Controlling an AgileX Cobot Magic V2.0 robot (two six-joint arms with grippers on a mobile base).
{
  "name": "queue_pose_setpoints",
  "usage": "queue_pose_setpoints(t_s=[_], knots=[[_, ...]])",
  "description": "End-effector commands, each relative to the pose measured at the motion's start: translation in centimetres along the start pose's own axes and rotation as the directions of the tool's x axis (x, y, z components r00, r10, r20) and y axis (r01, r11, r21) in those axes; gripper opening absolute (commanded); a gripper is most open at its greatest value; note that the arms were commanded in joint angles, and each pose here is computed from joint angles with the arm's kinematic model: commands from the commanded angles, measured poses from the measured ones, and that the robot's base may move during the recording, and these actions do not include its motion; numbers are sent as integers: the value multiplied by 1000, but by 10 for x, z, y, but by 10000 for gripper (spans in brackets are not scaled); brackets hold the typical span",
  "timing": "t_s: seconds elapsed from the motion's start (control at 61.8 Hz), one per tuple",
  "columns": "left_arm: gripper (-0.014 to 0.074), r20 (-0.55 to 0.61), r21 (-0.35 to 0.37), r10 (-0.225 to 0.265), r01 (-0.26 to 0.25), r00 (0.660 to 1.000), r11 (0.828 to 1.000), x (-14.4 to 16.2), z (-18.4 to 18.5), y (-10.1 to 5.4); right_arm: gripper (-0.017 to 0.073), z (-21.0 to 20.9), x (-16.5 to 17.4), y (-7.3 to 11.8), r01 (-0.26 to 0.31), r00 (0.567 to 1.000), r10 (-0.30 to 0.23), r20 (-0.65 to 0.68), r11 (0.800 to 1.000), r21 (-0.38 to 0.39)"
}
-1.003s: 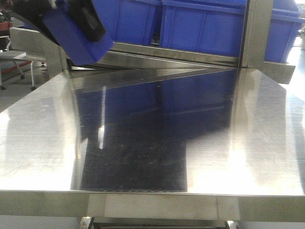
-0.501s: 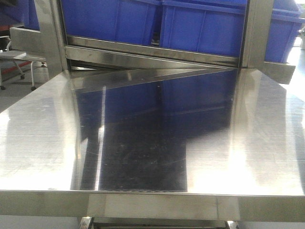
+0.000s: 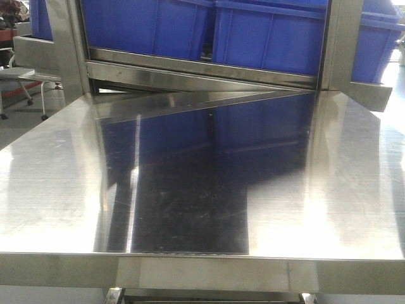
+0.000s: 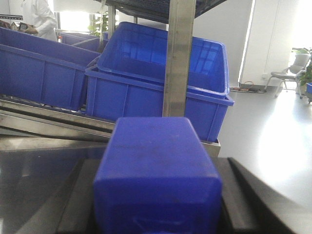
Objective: Pick and sort blue part to right shelf
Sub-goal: 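Turn the base away from the table holding both bottles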
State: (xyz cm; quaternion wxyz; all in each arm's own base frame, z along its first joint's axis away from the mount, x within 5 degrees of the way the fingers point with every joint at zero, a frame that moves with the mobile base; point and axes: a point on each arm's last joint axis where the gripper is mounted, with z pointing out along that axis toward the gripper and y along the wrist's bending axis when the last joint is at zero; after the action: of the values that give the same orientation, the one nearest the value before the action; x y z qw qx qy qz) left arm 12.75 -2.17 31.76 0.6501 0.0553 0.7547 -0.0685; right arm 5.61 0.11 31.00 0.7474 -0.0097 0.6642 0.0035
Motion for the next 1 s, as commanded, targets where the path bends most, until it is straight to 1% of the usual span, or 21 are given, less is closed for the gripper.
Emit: queue_pose_setpoints(t_s=[0.0,0.194,0.307,0.987], knots=[[386,167,-25,26,-22,986,999,-20,-14,1,414,-1,-16,-1,10,994,-11,109,1000,9],[386,248,-25,30,-25,968,999,-26,-34,1,414,-1,-16,-1,10,994,-11,109,1000,9],[386,267,-25,31,-25,963,999,-27,-39,0,414,-1,-16,-1,10,994,-11,109,1000,9],[386,266,-25,33,-27,963,999,-27,-39,0,414,-1,-16,-1,10,994,-11,109,1000,9]])
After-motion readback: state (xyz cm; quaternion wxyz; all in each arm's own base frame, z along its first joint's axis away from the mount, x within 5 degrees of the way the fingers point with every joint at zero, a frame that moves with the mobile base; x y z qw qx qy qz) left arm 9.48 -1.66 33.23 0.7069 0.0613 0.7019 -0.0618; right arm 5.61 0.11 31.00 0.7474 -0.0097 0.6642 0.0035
